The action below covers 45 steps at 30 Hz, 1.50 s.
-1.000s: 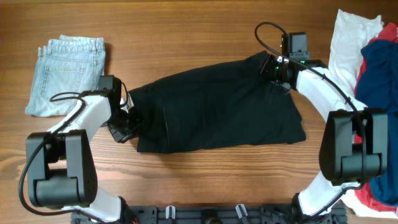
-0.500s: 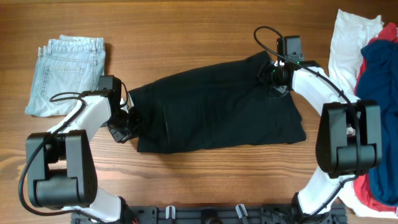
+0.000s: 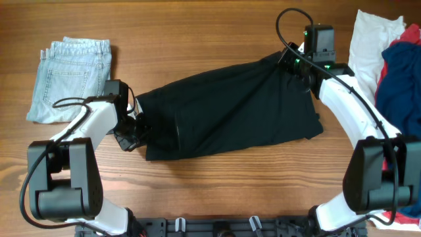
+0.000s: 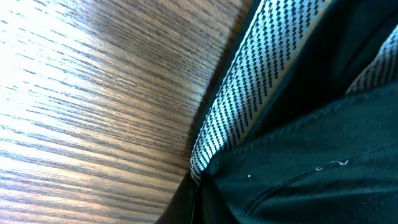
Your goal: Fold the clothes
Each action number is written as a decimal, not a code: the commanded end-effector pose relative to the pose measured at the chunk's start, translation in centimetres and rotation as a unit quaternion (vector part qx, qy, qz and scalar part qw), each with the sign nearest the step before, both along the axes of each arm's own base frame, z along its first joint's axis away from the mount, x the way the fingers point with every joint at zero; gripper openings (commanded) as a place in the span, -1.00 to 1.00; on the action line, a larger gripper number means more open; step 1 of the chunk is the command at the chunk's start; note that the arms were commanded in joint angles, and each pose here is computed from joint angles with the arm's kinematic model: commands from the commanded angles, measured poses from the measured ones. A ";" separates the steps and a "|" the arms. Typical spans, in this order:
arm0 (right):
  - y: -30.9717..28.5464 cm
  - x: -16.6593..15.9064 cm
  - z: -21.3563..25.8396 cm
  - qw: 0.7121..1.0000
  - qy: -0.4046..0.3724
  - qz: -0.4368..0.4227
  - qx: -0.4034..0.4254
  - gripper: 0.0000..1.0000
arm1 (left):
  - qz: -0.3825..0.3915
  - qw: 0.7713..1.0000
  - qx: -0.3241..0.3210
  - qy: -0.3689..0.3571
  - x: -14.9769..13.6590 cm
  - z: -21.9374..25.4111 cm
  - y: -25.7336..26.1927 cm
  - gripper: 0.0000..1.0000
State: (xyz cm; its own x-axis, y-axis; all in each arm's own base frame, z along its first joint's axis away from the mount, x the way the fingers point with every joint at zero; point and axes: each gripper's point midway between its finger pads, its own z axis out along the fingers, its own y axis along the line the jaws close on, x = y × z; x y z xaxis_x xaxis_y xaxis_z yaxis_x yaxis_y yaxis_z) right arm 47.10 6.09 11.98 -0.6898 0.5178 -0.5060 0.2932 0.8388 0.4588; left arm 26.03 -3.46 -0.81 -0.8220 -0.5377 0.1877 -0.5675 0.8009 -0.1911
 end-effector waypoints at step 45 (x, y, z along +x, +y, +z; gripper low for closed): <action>-4.2 -2.4 -8.2 0.988 0.140 -0.068 -0.014 0.15 | 0.022 0.984 0.024 -0.173 7.8 0.2 1.6 0.35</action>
